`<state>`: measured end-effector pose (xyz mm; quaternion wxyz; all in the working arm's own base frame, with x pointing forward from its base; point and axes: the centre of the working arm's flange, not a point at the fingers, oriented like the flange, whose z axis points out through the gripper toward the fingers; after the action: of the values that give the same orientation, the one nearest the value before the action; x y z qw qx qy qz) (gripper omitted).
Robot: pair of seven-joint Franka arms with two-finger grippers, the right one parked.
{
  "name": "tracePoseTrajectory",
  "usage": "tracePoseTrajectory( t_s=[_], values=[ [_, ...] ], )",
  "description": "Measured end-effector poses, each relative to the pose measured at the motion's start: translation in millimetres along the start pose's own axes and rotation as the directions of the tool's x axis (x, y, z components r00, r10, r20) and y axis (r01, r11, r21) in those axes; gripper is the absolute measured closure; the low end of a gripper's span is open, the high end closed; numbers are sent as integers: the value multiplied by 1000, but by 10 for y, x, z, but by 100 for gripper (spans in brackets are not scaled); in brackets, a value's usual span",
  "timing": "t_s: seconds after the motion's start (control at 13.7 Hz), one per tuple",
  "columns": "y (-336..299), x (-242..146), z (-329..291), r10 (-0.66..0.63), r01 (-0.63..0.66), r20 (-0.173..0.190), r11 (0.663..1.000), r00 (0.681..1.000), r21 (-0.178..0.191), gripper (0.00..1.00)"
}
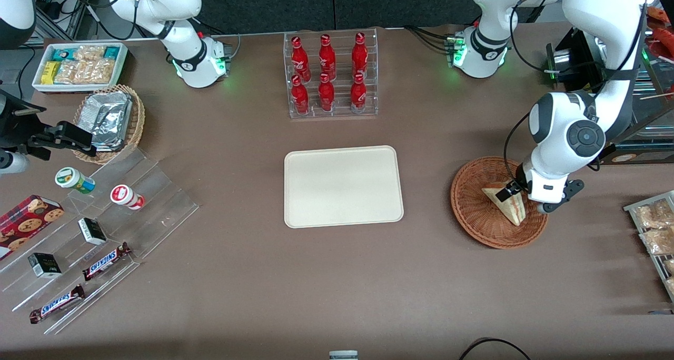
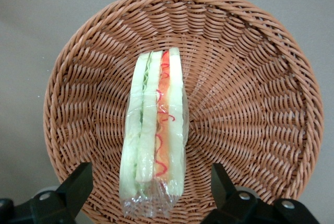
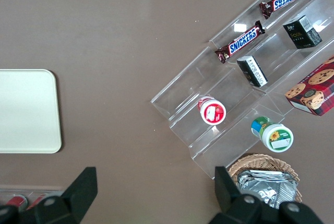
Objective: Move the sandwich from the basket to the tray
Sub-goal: 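Close the left gripper on the sandwich's wrapped end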
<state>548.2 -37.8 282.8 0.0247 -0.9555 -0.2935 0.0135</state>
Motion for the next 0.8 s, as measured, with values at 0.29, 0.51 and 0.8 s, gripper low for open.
tracePoseTrajectory(
  t_s=[0.29, 0.51, 0.8],
  values=[
    [28, 24, 184, -10, 10, -14, 1000, 1000, -16, 0],
    [19, 29, 328, -15, 15, -4, 1000, 1000, -9, 13],
    [-18, 26, 369, -38, 38, 6, 999, 999, -1, 56]
  ],
)
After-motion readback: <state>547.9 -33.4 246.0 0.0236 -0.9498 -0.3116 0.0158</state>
